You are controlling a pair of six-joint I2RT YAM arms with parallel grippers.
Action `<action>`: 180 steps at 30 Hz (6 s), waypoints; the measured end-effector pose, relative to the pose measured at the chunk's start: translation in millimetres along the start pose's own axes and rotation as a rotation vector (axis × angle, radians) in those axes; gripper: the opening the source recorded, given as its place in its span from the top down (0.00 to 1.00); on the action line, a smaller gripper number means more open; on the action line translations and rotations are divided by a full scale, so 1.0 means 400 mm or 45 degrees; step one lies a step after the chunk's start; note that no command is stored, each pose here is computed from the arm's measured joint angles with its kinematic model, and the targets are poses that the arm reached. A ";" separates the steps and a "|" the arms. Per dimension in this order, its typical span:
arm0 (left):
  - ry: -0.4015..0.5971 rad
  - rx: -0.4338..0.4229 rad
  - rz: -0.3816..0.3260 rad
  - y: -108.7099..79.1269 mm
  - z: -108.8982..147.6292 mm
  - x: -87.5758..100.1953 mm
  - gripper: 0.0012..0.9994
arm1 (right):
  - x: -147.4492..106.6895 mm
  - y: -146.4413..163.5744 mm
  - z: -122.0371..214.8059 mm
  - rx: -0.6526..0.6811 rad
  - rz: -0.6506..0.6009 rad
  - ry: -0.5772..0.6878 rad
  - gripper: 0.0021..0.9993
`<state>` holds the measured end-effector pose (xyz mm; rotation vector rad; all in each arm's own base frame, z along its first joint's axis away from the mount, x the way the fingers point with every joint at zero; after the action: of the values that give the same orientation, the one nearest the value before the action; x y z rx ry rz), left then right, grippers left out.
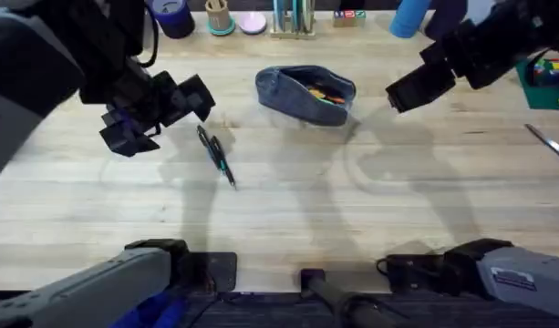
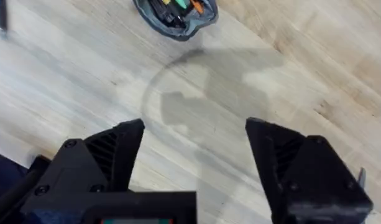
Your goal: Unzip the bag, pick up the pens from the table one at a time and place them inside, then zip the bag closed.
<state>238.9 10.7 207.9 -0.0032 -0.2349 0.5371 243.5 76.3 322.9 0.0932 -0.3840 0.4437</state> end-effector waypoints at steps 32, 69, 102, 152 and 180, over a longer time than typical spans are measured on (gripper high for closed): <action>0.221 0.075 -0.037 -0.064 -0.255 0.045 0.00 | 0.001 0.000 -0.001 -0.001 0.000 -0.003 0.00; 0.216 0.021 -0.035 -0.083 -0.258 0.057 0.96 | 0.001 0.000 0.000 -0.001 0.000 -0.004 0.00; -0.027 -0.070 -0.221 -0.034 -0.078 0.055 0.96 | 0.002 0.000 -0.001 -0.001 0.000 -0.005 0.00; -0.480 -0.304 -1.280 -0.142 0.312 0.061 0.96 | -0.009 0.001 0.000 0.005 -0.002 0.030 0.00; -0.509 -0.532 -1.824 -0.500 0.279 0.126 0.96 | -0.009 0.001 0.000 0.005 -0.002 0.030 0.00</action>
<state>357.4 -142.2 340.6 -0.1249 -0.6498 -0.9557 240.2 75.3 321.3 0.0918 -0.3600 0.4432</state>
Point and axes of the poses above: each hand's point on the last joint's axis, 136 mm out from that joint toward the fingers, its own z axis back along the fingers, its own y axis along the line the jaws close on, x = y × z, the point moved 8 cm from there along z, back along the fingers, and after that the axes turned 7 degrees about -z, right-handed, at the moved point
